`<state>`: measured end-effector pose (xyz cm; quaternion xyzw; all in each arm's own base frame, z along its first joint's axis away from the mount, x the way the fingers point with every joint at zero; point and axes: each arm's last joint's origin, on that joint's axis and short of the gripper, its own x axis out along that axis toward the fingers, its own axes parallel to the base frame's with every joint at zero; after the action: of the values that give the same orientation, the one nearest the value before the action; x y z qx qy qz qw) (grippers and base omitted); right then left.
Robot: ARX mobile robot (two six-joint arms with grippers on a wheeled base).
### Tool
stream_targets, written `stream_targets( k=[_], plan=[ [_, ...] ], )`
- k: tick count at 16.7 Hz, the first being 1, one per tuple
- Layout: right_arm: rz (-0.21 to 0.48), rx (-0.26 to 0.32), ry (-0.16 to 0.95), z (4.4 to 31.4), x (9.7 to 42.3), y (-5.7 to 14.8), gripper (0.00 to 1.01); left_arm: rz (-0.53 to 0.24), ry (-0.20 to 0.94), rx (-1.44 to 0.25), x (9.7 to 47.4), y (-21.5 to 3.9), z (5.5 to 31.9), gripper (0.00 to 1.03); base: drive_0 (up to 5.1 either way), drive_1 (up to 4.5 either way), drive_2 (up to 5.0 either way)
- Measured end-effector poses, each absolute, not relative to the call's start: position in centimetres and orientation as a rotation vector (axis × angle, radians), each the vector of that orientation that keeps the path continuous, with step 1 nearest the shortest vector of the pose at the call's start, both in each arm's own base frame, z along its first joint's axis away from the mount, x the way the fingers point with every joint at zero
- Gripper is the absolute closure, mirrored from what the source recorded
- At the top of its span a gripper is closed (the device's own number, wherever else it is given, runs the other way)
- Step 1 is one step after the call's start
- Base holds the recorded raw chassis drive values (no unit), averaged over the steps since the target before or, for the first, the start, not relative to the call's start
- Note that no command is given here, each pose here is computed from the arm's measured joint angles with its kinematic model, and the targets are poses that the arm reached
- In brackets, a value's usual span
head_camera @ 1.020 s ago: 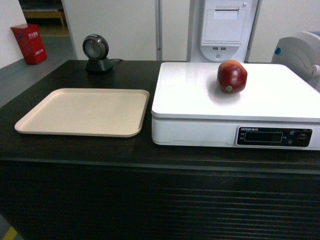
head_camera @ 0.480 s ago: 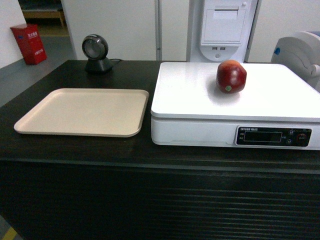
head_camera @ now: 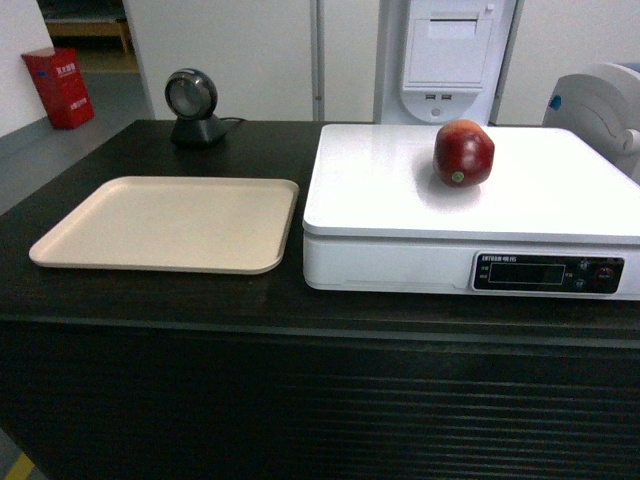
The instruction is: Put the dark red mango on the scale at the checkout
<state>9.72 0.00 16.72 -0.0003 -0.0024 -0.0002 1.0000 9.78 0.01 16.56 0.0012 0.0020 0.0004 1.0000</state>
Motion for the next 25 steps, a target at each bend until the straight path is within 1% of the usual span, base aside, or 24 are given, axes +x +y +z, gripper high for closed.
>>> stream_targets(
  k=[1,3,5,6,9,11,12,13,25],
  plan=[
    [0.000,-0.001,-0.004,16.71,9.72,0.00,0.03,0.001,0.004,0.001,9.78,0.01,16.56,1.00,0.0,0.00,0.0],
    [0.000,-0.001,-0.004,16.71,9.72,0.00,0.03,0.001,0.004,0.001,9.78,0.01,16.56,0.80,0.0,0.00,0.0],
    [0.000,-0.001,-0.004,16.71,9.72,0.00,0.03,0.001,0.004,0.001,9.78,0.01,16.56,0.47,0.0,0.00,0.0],
    [0.000,-0.001,-0.004,16.71,9.72,0.00,0.03,0.001,0.004,0.001,9.78,0.01,16.56,0.38,0.0,0.00,0.0],
    [0.000,-0.001,-0.004,16.71,9.72,0.00,0.03,0.001,0.004,0.001,9.78,0.01,16.56,0.31,0.0,0.00,0.0],
    [0.000,-0.001,-0.004,16.71,9.72,0.00,0.03,0.001,0.004,0.001,9.78,0.01,16.56,0.09,0.0,0.00,0.0],
    [0.000,-0.001,-0.004,16.71,9.72,0.00,0.03,0.001,0.004,0.001,9.78,0.01,16.56,0.03,0.0,0.00,0.0],
    [0.000,-0.001,-0.004,16.71,9.72,0.00,0.03,0.001,0.004,0.001,9.78,0.01,16.56,0.06,0.0,0.00,0.0],
    [0.000,-0.001,-0.004,16.71,9.72,0.00,0.03,0.001,0.004,0.001,9.78,0.01,16.56,0.05,0.0,0.00,0.0]
  ],
)
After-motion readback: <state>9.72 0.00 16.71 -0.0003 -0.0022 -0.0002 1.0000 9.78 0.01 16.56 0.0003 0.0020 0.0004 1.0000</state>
